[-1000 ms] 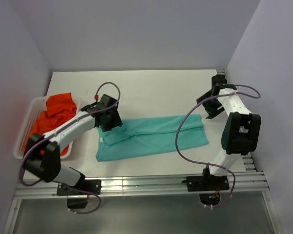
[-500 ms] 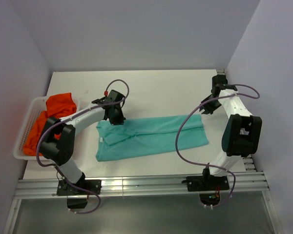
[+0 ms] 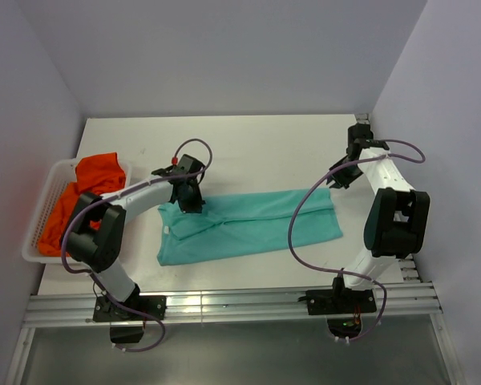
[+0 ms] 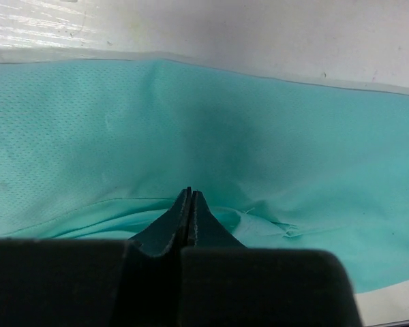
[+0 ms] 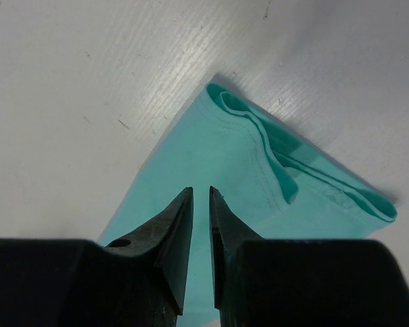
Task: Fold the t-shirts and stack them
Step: Fold the tshirt
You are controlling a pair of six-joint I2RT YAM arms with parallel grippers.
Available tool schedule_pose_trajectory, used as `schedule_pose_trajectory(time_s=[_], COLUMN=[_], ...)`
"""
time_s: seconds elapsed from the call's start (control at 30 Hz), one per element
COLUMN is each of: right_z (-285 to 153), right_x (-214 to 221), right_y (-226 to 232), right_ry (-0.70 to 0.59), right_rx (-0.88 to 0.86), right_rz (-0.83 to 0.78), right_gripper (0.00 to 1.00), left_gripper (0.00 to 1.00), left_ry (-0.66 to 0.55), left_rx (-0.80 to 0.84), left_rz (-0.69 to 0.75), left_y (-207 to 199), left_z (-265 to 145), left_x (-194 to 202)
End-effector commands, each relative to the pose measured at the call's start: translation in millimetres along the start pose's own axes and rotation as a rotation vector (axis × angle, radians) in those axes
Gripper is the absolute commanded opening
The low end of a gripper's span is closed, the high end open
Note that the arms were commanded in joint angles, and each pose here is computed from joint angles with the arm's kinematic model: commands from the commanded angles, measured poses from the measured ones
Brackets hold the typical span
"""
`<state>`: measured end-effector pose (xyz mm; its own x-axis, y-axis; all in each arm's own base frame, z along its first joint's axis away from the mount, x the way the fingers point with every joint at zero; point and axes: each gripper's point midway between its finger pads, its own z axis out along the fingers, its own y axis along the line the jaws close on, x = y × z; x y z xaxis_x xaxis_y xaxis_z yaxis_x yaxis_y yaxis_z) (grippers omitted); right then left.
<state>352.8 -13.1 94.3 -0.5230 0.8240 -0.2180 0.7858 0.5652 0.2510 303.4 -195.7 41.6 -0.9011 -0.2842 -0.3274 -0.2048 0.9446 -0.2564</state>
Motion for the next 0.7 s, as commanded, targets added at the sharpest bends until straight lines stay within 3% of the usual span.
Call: schedule_pose_trajectory(time_s=[0.0,0.37,0.67], right_z=[-7.8,-6.0,2.4], right_x=[-1.3,-1.9,-4.6], right_y=[1.2,-2.2,-10.7], right_ry=[-0.028,-0.026,-0.016], right_rx=[-0.026,-0.027,-0.020], right_rz=[-0.009,-0.001,0.017], right_gripper=[0.23,0.22,0.22], left_gripper=[0.00,0.00,0.00], left_ry=[-0.001,0.037,0.109], left_rx=[0.033,0.040,0.054], left_rz=[0.006,0.020,0.082], left_y=[-9.9,-20.7,-48.0], left_z=[0.0,-18.1,-62.4], left_x=[4.5,42.1,106.0])
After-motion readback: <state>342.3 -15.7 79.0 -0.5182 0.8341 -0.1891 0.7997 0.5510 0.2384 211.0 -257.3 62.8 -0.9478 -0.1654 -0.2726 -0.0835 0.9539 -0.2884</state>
